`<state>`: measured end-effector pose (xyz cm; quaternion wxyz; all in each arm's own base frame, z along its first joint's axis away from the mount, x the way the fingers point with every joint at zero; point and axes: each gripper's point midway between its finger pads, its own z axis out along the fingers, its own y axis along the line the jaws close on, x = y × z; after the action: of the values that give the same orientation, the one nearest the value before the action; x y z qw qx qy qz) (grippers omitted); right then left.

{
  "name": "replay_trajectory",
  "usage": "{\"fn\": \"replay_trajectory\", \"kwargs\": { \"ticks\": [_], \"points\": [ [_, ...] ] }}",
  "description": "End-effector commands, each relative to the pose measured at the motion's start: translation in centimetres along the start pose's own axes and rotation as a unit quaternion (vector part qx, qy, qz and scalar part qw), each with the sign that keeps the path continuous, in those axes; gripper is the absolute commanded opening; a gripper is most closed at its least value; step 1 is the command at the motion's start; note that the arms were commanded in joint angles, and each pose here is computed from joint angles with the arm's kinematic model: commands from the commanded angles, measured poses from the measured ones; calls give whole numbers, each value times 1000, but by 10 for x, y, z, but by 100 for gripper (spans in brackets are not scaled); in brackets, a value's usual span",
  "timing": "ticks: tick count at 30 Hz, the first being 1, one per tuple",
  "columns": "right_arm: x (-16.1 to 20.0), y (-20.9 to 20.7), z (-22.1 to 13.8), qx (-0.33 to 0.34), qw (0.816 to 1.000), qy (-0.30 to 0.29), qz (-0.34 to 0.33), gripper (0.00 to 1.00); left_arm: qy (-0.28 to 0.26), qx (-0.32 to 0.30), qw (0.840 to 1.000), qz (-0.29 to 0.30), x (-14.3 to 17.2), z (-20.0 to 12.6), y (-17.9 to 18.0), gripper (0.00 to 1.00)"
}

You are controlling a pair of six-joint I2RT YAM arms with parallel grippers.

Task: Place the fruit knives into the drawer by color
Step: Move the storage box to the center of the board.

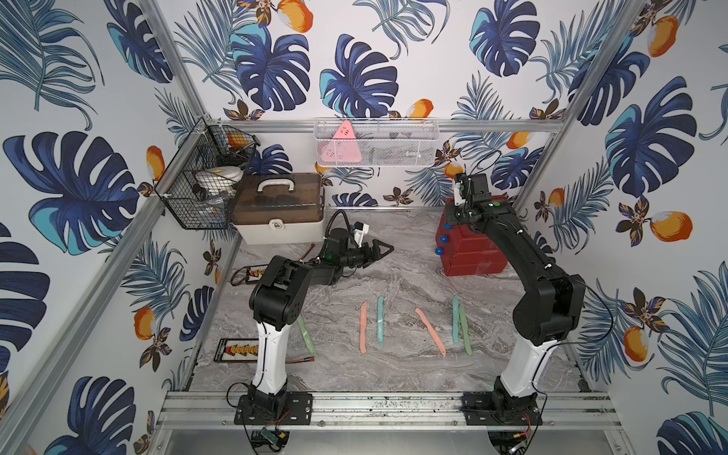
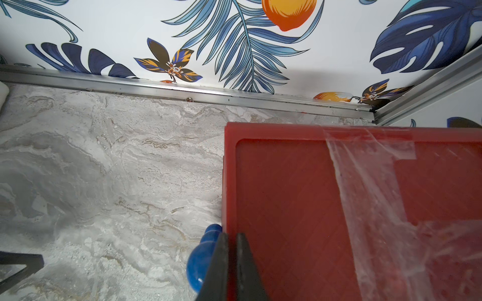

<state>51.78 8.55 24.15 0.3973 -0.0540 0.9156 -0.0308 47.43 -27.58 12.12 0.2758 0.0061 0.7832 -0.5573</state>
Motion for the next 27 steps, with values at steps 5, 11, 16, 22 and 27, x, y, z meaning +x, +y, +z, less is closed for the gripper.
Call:
{"fn": "replay_trajectory", "kwargs": {
  "ticks": [5,11,16,22,27],
  "points": [
    [33,0,-18,-9,998,58,-9,0,2,13,1000,16,-4,-2,-10,99],
    [46,3,-38,-26,997,71,-5,0,-1,21,1000,20,-10,-1,-16,99],
    [59,17,-65,-44,996,77,-9,0,-6,25,999,21,-18,2,-21,99],
    [78,28,-77,-48,994,95,-17,27,-15,44,999,13,-34,13,-29,99],
    [55,17,-96,-23,998,55,19,59,-7,62,998,23,-43,39,-45,99]
  ]
}}
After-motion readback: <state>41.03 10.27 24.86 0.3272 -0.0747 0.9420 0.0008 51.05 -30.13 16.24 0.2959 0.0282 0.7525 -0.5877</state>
